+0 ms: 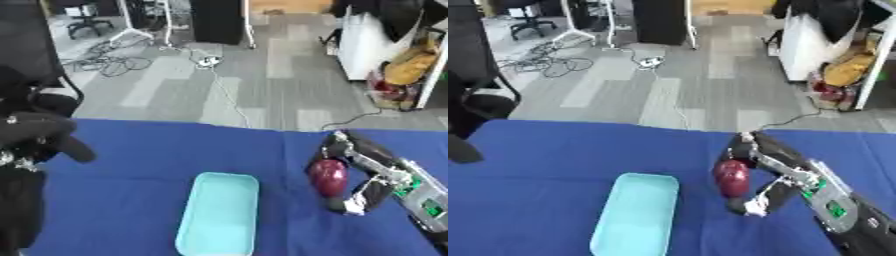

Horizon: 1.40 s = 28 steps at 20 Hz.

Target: Pick up objects on the table and place them in the box.

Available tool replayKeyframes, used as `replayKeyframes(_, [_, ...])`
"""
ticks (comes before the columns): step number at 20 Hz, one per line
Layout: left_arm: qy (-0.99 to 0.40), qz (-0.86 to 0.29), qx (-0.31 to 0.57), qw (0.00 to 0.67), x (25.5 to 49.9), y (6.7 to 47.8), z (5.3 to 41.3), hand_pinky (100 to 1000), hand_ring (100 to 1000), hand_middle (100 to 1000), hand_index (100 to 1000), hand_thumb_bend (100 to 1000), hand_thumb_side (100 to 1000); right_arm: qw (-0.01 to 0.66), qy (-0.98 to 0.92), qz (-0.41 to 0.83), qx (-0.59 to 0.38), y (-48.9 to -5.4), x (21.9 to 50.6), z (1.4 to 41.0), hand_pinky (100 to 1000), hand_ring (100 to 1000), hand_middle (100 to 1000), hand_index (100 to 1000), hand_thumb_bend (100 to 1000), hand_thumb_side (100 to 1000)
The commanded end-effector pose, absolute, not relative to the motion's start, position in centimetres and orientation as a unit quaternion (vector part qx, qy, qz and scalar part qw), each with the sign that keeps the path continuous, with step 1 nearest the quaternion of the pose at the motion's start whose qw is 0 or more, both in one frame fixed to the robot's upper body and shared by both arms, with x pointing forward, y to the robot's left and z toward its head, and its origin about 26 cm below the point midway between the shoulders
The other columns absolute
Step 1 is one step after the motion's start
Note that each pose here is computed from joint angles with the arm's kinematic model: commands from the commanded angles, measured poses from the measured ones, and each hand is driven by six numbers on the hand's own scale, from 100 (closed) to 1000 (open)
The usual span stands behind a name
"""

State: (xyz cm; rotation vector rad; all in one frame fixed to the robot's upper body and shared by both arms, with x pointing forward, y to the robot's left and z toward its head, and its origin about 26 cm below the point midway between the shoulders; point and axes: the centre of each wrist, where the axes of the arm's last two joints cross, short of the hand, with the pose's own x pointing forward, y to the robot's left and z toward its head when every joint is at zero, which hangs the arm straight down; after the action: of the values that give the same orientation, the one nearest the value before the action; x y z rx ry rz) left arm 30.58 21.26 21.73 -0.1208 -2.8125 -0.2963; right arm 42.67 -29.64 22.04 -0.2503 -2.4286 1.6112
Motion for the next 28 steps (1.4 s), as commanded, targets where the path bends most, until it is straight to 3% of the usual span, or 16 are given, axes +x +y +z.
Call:
replayKeyframes(1, [-0.984,-0.102,-0.042,0.137,30.4,21.3,22.7,449,484,609,724,428,803,0.073,-0.814,0.572,-0.067,-29.1,42.7,23.5,100,100,100,291,156,700])
replayKeyframes(12, [-0.986,-0.096,-0.05,0.13,30.5,21.0,22.9,450,485,609,724,428,804,0.107,-0.814,0.563,-0.096,-28.5,44.8,21.4,100,100,100,285,142,705])
replayKeyframes(28, [-0.988,-0.084,-0.072,0.11,30.6,20.0,23.7,453,487,611,724,425,805,0.086,-0.809,0.568,-0.123,-25.6,45.9,20.3,100,100,100,291,136,715])
